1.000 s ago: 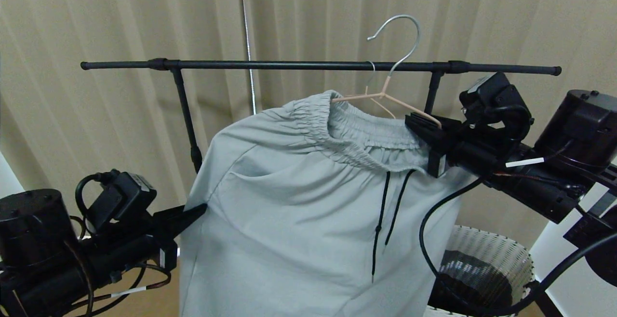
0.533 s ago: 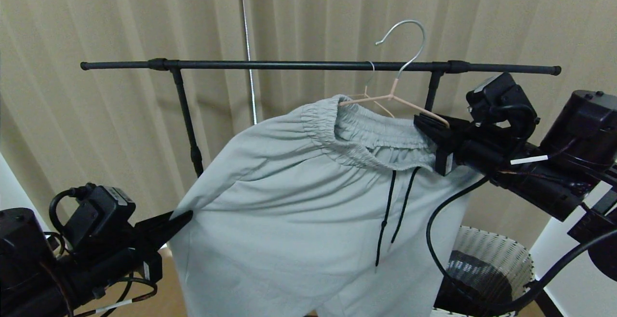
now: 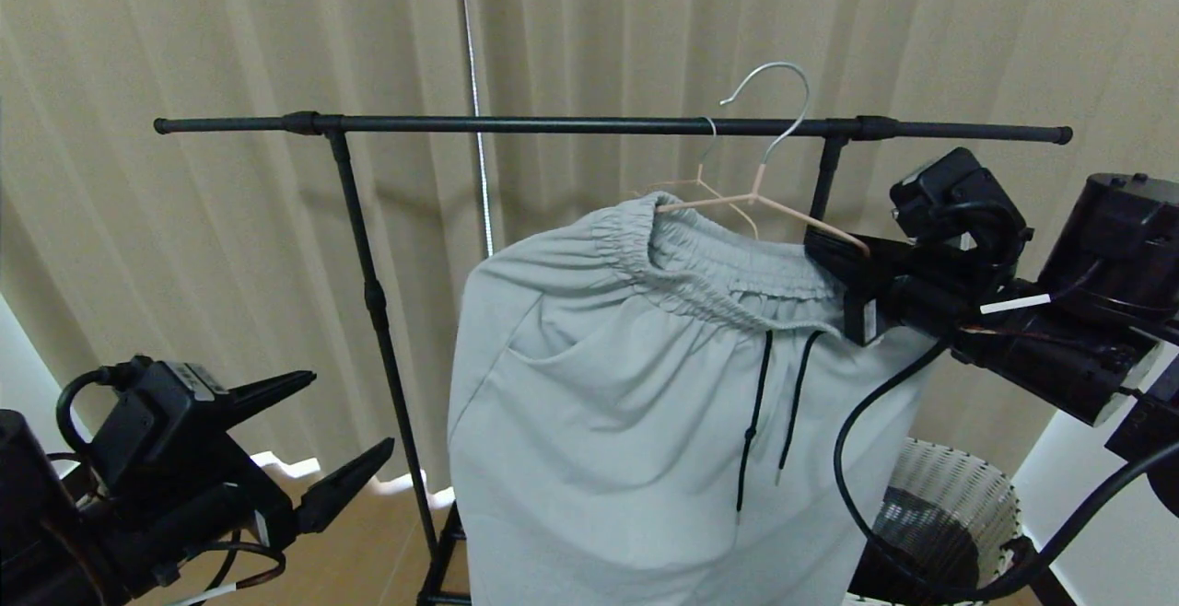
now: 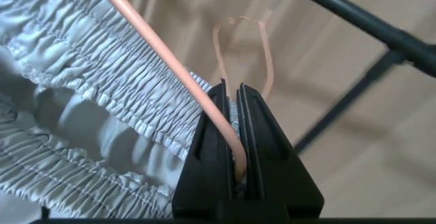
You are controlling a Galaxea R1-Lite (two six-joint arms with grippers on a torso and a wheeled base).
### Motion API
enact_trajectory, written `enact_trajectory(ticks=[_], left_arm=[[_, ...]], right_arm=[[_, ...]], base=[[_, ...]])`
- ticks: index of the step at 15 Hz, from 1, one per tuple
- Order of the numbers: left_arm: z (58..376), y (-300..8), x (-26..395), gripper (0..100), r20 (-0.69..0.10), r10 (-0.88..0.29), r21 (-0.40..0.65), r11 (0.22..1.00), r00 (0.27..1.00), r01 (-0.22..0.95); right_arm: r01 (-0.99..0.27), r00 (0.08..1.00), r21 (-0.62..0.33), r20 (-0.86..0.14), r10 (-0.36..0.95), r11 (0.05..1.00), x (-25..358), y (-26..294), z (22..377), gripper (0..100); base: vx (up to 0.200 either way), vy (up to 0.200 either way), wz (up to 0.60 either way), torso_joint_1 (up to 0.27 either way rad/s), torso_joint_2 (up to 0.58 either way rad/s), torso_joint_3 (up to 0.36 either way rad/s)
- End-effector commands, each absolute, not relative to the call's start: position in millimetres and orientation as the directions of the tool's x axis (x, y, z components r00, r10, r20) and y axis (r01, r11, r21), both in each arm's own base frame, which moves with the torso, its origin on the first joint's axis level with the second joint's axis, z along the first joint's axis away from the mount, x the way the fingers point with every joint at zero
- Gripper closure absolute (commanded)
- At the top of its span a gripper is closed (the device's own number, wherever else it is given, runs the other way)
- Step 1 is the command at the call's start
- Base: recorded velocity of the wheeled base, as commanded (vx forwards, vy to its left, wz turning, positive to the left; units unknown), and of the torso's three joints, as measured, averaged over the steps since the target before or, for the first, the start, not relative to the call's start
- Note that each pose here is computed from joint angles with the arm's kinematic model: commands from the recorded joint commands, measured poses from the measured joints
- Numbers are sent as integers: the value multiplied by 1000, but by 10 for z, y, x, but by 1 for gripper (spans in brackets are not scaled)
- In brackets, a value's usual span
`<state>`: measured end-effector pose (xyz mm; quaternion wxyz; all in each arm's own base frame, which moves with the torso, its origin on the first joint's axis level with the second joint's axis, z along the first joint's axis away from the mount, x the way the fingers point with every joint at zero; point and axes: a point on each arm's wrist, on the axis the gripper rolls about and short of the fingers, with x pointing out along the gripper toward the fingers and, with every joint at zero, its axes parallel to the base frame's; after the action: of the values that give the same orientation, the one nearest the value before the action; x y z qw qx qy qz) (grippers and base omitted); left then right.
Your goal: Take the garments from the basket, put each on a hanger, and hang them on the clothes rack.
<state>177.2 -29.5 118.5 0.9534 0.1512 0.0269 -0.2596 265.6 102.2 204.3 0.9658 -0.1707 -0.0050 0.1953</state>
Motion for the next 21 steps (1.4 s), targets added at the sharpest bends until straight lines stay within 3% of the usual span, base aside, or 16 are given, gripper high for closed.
enact_trajectory(ticks=[1, 3, 4, 8, 12, 14, 17, 21], left_arm=[[1288, -271, 1651, 0, -75, -479, 289, 829, 875, 479], [1335, -176, 1495, 0, -39, -411, 227, 884, 911, 408], [1398, -103, 1389, 0, -15, -321, 198, 927, 947, 317], [1372, -18, 1011, 0, -87, -176, 157, 970, 981, 188], [1456, -35, 759, 0, -60, -198, 165, 965, 978, 205], [1443, -85, 707, 0, -47, -292, 163, 941, 955, 296], [1442, -100, 693, 0, -43, -312, 160, 936, 949, 315], [1452, -100, 693, 0, -39, -312, 149, 938, 949, 314]], right_arm=[[-361, 930, -334, -63, 362, 870, 2615, 993, 2071, 100], [-338, 941, -337, -122, 315, 879, 2565, 950, 2055, 100], [-326, 944, -340, -160, 287, 882, 2516, 921, 2058, 100], [-303, 941, -353, -259, 219, 885, 2430, 862, 2016, 100], [-257, 948, -366, -273, 161, 894, 2436, 827, 1989, 100], [-242, 952, -366, -269, 147, 899, 2412, 782, 1999, 100], [-226, 954, -366, -272, 129, 903, 2419, 735, 1990, 100], [-227, 953, -366, -276, 127, 902, 2442, 738, 1979, 100]], base=[[0, 0, 0, 0, 0, 0], [0, 0, 0, 0, 0, 0], [0, 0, 0, 0, 0, 0], [0, 0, 0, 0, 0, 0], [0, 0, 0, 0, 0, 0], [0, 0, 0, 0, 0, 0], [0, 0, 0, 0, 0, 0], [0, 200, 0, -1, 1, 1]])
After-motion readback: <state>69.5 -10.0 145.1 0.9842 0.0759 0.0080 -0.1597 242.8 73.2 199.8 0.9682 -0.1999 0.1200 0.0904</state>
